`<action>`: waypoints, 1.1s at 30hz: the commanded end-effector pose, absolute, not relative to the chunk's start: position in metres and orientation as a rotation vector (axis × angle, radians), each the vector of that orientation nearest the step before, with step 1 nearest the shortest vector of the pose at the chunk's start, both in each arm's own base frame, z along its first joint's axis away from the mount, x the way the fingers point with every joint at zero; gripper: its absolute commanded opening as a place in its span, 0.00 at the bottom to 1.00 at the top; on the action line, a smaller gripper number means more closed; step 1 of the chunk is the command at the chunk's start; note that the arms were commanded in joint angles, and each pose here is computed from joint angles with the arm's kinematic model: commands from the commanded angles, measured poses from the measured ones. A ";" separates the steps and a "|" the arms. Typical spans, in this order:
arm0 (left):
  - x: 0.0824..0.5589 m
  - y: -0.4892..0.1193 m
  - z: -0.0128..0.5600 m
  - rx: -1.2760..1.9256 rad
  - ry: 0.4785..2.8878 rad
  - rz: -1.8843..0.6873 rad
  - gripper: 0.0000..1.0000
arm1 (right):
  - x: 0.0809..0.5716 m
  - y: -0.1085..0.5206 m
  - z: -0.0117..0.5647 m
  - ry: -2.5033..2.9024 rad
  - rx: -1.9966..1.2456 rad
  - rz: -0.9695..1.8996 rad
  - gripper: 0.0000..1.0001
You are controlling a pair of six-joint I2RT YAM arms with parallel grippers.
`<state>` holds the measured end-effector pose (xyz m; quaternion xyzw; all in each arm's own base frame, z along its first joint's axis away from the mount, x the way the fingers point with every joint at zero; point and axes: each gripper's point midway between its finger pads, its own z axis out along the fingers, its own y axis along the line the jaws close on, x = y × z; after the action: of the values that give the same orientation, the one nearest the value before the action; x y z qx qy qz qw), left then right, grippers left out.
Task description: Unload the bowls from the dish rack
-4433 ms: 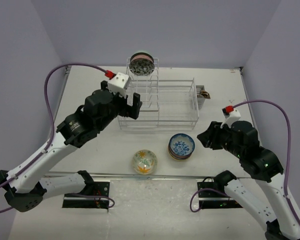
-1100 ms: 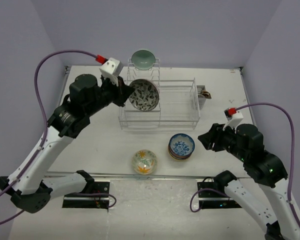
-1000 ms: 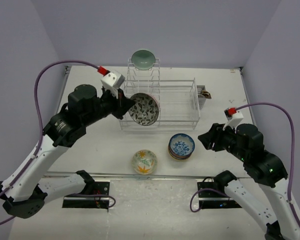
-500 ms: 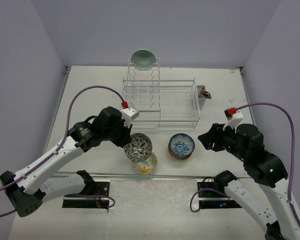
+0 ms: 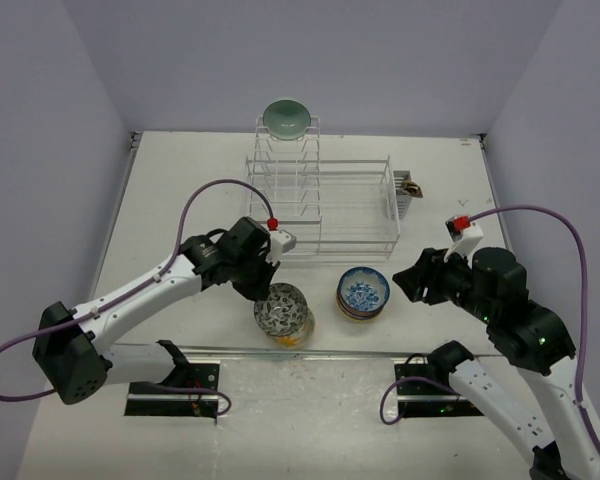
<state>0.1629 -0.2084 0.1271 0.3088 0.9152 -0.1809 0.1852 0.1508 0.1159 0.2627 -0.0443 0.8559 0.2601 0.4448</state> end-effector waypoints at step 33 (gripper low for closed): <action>0.167 -0.240 0.088 0.992 2.585 -0.633 0.00 | 0.148 0.123 0.256 2.143 -0.157 0.676 0.54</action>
<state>0.1656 -0.2297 0.0865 0.3502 0.9042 -0.1959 0.1464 0.1488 0.1190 0.2558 -0.0494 0.8600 0.2649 0.4333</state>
